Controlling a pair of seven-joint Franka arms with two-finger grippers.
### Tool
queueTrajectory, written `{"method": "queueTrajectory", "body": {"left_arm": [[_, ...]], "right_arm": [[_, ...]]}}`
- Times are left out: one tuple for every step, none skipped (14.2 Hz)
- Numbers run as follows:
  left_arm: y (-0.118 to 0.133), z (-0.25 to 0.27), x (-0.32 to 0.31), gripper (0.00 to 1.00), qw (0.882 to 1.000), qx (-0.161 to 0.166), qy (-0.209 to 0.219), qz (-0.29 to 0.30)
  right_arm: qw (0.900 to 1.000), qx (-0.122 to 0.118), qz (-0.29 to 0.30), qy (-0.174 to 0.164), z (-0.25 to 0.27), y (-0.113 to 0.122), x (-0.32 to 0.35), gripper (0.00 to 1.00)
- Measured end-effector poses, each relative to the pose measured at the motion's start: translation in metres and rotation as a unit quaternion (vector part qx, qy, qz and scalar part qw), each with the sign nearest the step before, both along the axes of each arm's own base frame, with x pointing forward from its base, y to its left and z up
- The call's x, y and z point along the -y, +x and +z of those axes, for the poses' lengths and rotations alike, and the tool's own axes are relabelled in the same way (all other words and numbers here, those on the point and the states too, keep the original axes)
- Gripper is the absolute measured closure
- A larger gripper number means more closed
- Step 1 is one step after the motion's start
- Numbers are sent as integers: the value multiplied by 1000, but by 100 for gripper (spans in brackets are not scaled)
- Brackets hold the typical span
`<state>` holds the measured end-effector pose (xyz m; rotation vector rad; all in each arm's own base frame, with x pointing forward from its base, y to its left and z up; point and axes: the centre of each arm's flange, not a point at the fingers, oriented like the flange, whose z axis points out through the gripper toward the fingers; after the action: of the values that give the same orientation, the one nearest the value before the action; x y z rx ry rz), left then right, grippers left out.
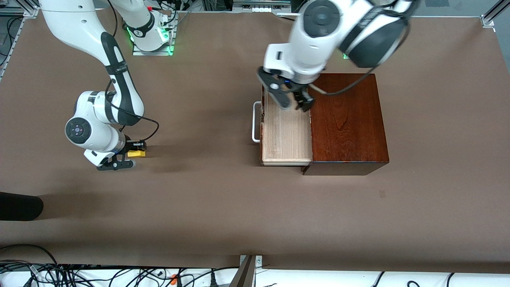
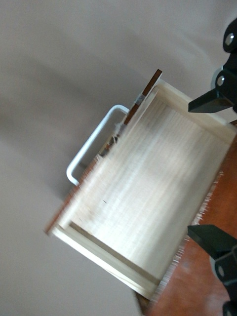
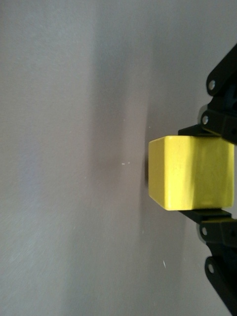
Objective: Open drawer, take yellow block, close drawer
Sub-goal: 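Carry the cube away while the left gripper reaches the drawer handle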
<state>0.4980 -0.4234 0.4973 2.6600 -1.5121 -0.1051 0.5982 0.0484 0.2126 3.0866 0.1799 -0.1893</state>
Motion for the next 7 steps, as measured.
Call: {"method": "queueTrajectory", "body": {"left_arm": [[-11,-8,17,0,1000,4,5,-30],[-22,-16,33,0,998,7,10,-59],[-30,-24,47,0,996,10,12,-88],[-37,-35,60,0,993,12,13,-117],[-43,-47,71,0,990,11,12,-141],[-46,-60,81,0,987,13,13,-160],[-49,-73,90,0,984,17,14,-174]], "right_arm": [[1000,0,-1,-1,-5,-4,1,39],[1000,0,-1,-1,-5,-5,2,30],[1000,2,-1,-1,-4,-4,1,22],[1000,5,0,1,1,-3,1,11],[1000,8,0,4,9,-1,0,1],[1000,5,0,7,20,0,-2,0],[1000,-2,0,12,36,4,-4,0]]}}
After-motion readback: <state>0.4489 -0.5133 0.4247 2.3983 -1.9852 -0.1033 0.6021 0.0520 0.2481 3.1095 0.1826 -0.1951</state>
